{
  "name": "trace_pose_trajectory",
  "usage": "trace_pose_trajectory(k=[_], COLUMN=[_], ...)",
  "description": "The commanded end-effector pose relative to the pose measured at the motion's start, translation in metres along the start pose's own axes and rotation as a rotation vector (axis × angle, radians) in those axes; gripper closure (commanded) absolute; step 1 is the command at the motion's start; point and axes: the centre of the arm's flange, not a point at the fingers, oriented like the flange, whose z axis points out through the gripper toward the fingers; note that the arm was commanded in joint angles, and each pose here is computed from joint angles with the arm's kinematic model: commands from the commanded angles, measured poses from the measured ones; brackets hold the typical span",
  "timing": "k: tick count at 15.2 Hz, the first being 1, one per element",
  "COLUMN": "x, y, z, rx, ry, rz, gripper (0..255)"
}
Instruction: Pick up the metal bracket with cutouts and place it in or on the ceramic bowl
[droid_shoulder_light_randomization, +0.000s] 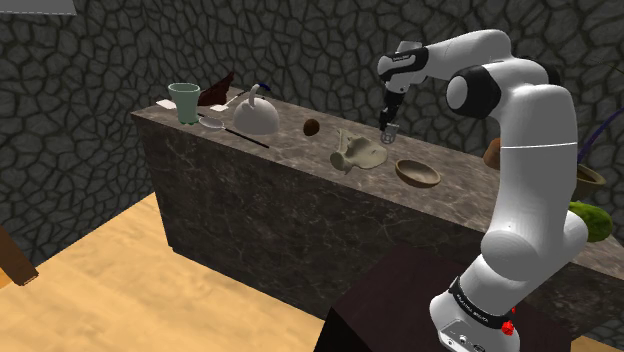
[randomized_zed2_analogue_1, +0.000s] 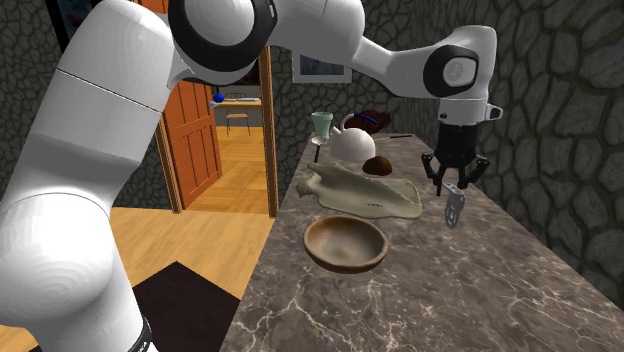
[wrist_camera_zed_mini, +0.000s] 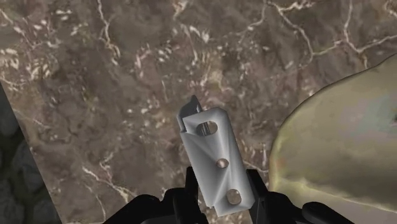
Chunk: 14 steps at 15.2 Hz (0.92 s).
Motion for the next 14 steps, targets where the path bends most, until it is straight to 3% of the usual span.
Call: trace_pose_trajectory(k=[1, 14], x=[0.000, -0.001], y=[0.000, 0.004], z=[-0.008, -0.076], rx=[0.000, 0.000], ry=[0.000, 0.000], rz=[0.000, 0.000], gripper=[255, 255])
